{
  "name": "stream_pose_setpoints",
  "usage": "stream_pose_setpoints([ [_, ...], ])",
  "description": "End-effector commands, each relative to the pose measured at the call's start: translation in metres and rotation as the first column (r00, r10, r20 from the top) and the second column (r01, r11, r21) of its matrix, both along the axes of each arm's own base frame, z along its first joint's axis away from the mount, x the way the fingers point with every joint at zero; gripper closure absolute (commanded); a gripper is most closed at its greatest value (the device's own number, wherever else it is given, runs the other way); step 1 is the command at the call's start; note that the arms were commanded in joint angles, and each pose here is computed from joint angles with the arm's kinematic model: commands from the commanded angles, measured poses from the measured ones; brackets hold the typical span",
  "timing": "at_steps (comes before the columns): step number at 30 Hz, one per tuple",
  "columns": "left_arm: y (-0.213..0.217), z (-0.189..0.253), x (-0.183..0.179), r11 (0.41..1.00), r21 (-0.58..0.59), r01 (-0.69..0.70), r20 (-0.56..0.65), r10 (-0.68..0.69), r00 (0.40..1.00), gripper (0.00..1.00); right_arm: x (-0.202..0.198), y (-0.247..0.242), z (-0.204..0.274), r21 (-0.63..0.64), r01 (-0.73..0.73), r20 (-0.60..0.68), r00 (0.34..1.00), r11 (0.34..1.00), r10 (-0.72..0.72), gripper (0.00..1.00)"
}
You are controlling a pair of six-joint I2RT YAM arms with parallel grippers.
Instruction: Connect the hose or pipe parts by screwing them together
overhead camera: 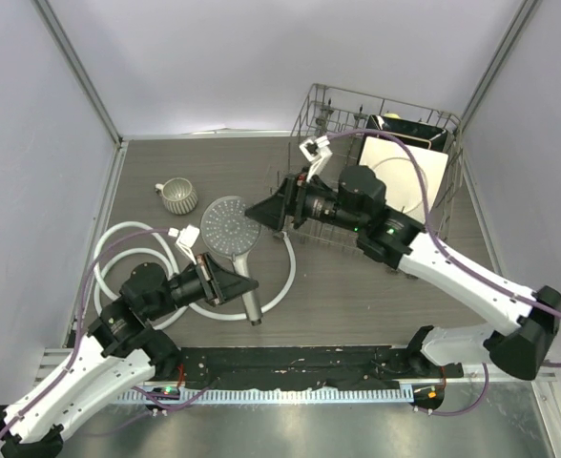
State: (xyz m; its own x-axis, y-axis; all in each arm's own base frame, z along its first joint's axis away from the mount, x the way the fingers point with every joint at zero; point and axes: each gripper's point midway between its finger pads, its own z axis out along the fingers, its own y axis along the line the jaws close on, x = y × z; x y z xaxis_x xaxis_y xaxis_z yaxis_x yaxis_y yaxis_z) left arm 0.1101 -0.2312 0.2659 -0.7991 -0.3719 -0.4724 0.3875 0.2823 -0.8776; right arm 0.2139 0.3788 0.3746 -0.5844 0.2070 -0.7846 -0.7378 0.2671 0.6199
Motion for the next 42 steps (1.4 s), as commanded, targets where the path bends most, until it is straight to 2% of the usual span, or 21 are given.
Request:
stream_pose_setpoints([
  [1, 0.036, 0.026, 0.033, 0.960, 0.107, -0.258, 0.179, 0.237, 0.955, 1.00, 0.034, -0.069, -0.011, -0.183, 0.348, 0.097, 0.937, 0.919, -0.336, 0.25],
  [2, 0.042, 0.029, 0.037, 0.948, 0.112, -0.297, 0.196, 0.272, 0.942, 1.00, 0.033, -0.077, -0.020, -0.209, 0.368, 0.100, 0.930, 0.906, -0.355, 0.25],
  [3, 0.059, 0.030, 0.053, 0.902, 0.128, -0.413, 0.216, 0.380, 0.899, 1.00, 0.040, -0.088, -0.026, -0.230, 0.431, 0.111, 0.903, 0.873, -0.416, 0.26],
  [6, 0.092, 0.021, 0.066, 0.792, 0.249, -0.557, 0.211, 0.516, 0.830, 1.00, 0.038, -0.100, -0.056, -0.279, 0.458, 0.084, 0.887, 0.844, -0.454, 0.30],
  [7, 0.108, 0.020, 0.071, 0.732, 0.294, -0.615, 0.225, 0.572, 0.789, 1.00, 0.039, -0.102, -0.064, -0.289, 0.464, 0.078, 0.883, 0.838, -0.462, 0.31],
  [11, 0.130, 0.026, 0.080, 0.642, 0.318, -0.697, 0.288, 0.635, 0.717, 1.00, 0.040, -0.106, -0.111, -0.379, 0.491, 0.044, 0.856, 0.784, -0.515, 0.37],
  [12, 0.132, 0.025, 0.081, 0.628, 0.327, -0.706, 0.299, 0.640, 0.708, 1.00, 0.031, -0.094, -0.123, -0.407, 0.461, 0.041, 0.872, 0.789, -0.488, 0.38],
  [14, 0.140, 0.022, 0.085, 0.590, 0.344, -0.730, 0.314, 0.661, 0.682, 1.00, 0.025, -0.084, -0.132, -0.439, 0.483, 0.077, 0.861, 0.758, -0.504, 0.38],
  [16, 0.141, 0.018, 0.085, 0.582, 0.350, -0.734, 0.315, 0.664, 0.678, 1.00, 0.014, -0.075, -0.152, -0.518, 0.519, 0.147, 0.837, 0.680, -0.527, 0.38],
  [19, 0.145, 0.011, 0.085, 0.571, 0.344, -0.745, 0.310, 0.680, 0.665, 1.00, 0.012, -0.072, -0.174, -0.568, 0.560, 0.168, 0.796, 0.603, -0.581, 0.41],
  [20, 0.146, 0.010, 0.085, 0.567, 0.341, -0.749, 0.310, 0.685, 0.659, 1.00, 0.015, -0.077, -0.183, -0.575, 0.591, 0.171, 0.764, 0.567, -0.623, 0.42],
  [23, 0.149, 0.002, 0.083, 0.561, 0.344, -0.753, 0.305, 0.692, 0.655, 1.00, 0.014, -0.080, -0.213, -0.613, 0.604, 0.180, 0.735, 0.509, -0.654, 0.45],
  [27, 0.149, -0.002, 0.078, 0.578, 0.336, -0.744, 0.295, 0.685, 0.666, 1.00, 0.014, -0.080, -0.243, -0.643, 0.606, 0.180, 0.714, 0.469, -0.677, 0.46],
  [29, 0.149, -0.003, 0.076, 0.586, 0.329, -0.740, 0.293, 0.681, 0.671, 1.00, 0.012, -0.070, -0.253, -0.631, 0.594, 0.157, 0.727, 0.499, -0.668, 0.47],
  [30, 0.149, -0.003, 0.076, 0.590, 0.325, -0.739, 0.292, 0.681, 0.672, 1.00, 0.012, -0.058, -0.258, -0.617, 0.578, 0.121, 0.740, 0.534, -0.661, 0.47],
  [32, 0.147, -0.004, 0.074, 0.605, 0.315, -0.732, 0.282, 0.676, 0.680, 1.00, 0.012, -0.054, -0.269, -0.629, 0.571, 0.109, 0.737, 0.528, -0.667, 0.49],
  [33, 0.145, -0.007, 0.073, 0.611, 0.313, -0.727, 0.272, 0.675, 0.685, 1.00, 0.012, -0.055, -0.281, -0.655, 0.571, 0.124, 0.727, 0.495, -0.675, 0.49],
  [38, 0.141, -0.014, 0.067, 0.648, 0.287, -0.705, 0.224, 0.670, 0.707, 1.00, 0.012, -0.053, -0.299, -0.671, 0.575, 0.136, 0.716, 0.467, -0.685, 0.49],
  [42, 0.143, -0.016, 0.064, 0.649, 0.278, -0.708, 0.215, 0.676, 0.705, 1.00, 0.012, -0.072, -0.322, -0.710, 0.597, 0.196, 0.677, 0.374, -0.709, 0.46],
])
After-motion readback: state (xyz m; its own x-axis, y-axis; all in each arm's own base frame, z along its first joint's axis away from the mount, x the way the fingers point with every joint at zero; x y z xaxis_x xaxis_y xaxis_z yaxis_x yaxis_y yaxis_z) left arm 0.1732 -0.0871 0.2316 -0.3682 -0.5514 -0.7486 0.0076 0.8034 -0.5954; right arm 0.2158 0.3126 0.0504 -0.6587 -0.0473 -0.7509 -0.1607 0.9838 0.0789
